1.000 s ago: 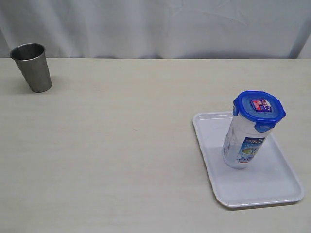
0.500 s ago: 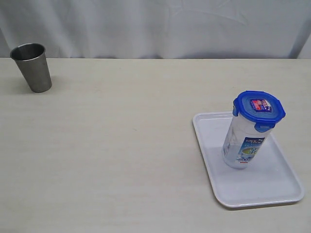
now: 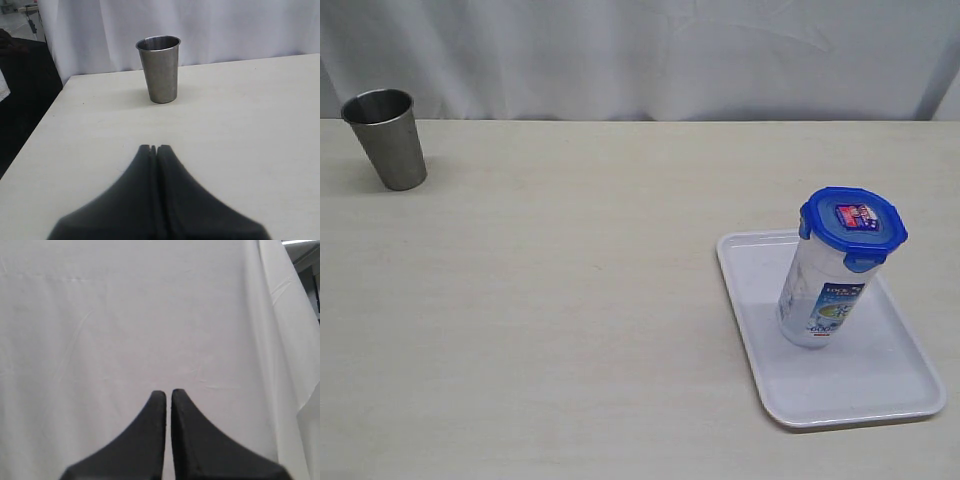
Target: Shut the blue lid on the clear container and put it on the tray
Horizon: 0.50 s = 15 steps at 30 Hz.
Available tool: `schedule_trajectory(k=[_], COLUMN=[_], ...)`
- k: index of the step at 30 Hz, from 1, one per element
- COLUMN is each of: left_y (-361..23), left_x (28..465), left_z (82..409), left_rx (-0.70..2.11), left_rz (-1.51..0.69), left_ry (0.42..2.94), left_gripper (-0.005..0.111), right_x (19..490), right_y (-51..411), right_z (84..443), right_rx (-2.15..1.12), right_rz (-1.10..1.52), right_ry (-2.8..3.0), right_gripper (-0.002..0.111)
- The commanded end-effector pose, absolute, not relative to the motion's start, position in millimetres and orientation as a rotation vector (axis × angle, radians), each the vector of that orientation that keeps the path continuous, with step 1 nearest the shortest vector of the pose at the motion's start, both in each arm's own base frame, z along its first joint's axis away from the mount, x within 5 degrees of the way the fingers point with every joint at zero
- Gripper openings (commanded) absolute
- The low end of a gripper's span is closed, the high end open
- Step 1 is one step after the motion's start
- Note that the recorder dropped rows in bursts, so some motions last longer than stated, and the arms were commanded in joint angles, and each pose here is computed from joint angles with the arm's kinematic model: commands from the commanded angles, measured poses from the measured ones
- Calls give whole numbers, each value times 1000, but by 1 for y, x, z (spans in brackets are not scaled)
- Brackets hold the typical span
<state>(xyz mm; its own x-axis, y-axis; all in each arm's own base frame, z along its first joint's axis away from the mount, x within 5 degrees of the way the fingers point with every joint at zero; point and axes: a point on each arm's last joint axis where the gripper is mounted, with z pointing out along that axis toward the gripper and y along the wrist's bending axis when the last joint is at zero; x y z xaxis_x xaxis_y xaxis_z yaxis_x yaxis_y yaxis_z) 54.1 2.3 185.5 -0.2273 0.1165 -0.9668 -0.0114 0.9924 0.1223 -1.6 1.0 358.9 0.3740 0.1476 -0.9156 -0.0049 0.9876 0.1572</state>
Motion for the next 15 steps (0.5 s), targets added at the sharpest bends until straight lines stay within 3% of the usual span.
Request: schedule_trajectory(k=[1, 15], left_y=[2, 2], left_x=[54, 54], left_z=[185, 185], left_rx=[78, 78], left_rz=[121, 121], left_ry=[1792, 1792], left_gripper=[0, 0], right_x=[11, 52], right_y=[-2, 0], right_z=[336, 234], right_rx=[136, 61], right_rz=[72, 31], right_ry=[1160, 1264], right_gripper=[4, 4])
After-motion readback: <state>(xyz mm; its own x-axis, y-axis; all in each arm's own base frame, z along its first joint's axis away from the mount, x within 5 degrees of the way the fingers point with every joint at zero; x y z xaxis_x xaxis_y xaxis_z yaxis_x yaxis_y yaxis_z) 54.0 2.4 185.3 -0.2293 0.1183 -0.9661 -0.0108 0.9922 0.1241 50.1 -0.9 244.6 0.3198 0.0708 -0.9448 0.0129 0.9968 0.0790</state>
